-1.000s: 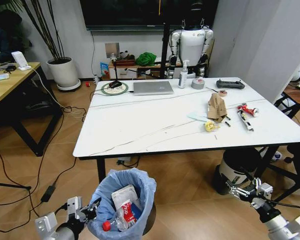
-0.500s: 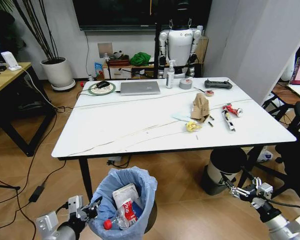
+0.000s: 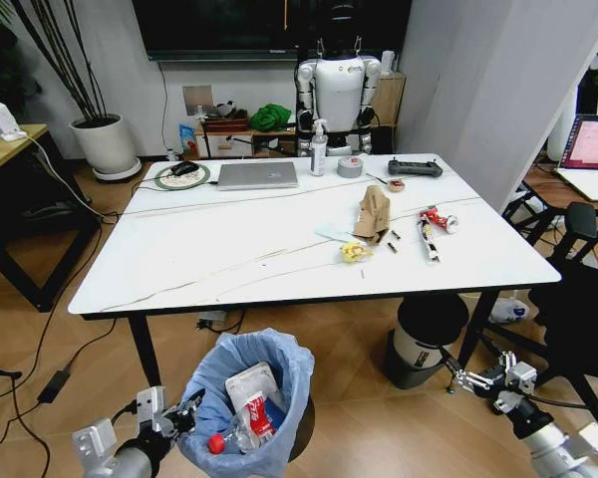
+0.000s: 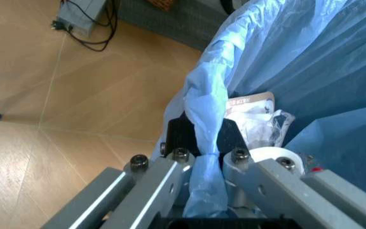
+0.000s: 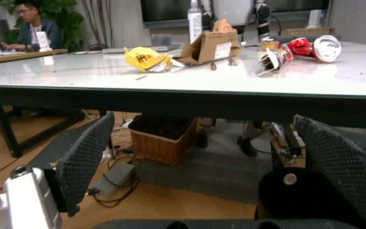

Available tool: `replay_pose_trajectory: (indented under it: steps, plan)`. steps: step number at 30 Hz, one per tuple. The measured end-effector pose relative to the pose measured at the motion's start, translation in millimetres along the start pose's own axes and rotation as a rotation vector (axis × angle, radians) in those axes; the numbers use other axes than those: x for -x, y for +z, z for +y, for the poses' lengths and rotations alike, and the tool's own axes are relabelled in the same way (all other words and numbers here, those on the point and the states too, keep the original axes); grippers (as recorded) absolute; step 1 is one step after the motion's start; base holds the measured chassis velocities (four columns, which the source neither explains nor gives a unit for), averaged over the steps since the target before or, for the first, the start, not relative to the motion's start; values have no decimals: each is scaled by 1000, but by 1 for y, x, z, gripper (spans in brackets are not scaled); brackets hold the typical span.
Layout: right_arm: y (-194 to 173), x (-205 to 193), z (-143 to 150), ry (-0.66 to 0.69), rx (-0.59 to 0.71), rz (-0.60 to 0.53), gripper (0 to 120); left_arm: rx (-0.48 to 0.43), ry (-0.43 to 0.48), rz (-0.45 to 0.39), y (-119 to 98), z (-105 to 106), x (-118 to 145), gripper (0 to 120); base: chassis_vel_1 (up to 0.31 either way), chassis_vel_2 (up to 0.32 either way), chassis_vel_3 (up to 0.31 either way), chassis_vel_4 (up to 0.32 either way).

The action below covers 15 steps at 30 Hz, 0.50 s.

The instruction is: Pick up the trash bin and place the trash from the table into it.

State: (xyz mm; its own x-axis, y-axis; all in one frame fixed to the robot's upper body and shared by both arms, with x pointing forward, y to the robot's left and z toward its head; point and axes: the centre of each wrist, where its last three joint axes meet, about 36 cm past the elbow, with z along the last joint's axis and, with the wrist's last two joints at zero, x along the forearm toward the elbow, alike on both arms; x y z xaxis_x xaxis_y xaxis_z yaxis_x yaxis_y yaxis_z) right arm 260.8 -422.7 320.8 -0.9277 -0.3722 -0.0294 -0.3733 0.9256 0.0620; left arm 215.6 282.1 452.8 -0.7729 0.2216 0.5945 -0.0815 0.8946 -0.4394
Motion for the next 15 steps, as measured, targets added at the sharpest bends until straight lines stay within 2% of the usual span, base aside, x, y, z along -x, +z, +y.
replay_pose_trajectory:
  steps: [6, 12, 15]
  plan:
    - [-4, 10, 2, 41, -24, -15, 100, -3, 0, 3, -2, 0, 1, 0, 19, 5, -9, -7]
    - [-64, 59, -7, 96, -96, -56, 100, -3, -5, 12, 0, 1, 0, 0, 0, 0, 0, 0]
    - [-77, 73, -7, 98, -93, -65, 100, -3, -7, 12, 0, 1, 0, 0, 0, 0, 0, 0]
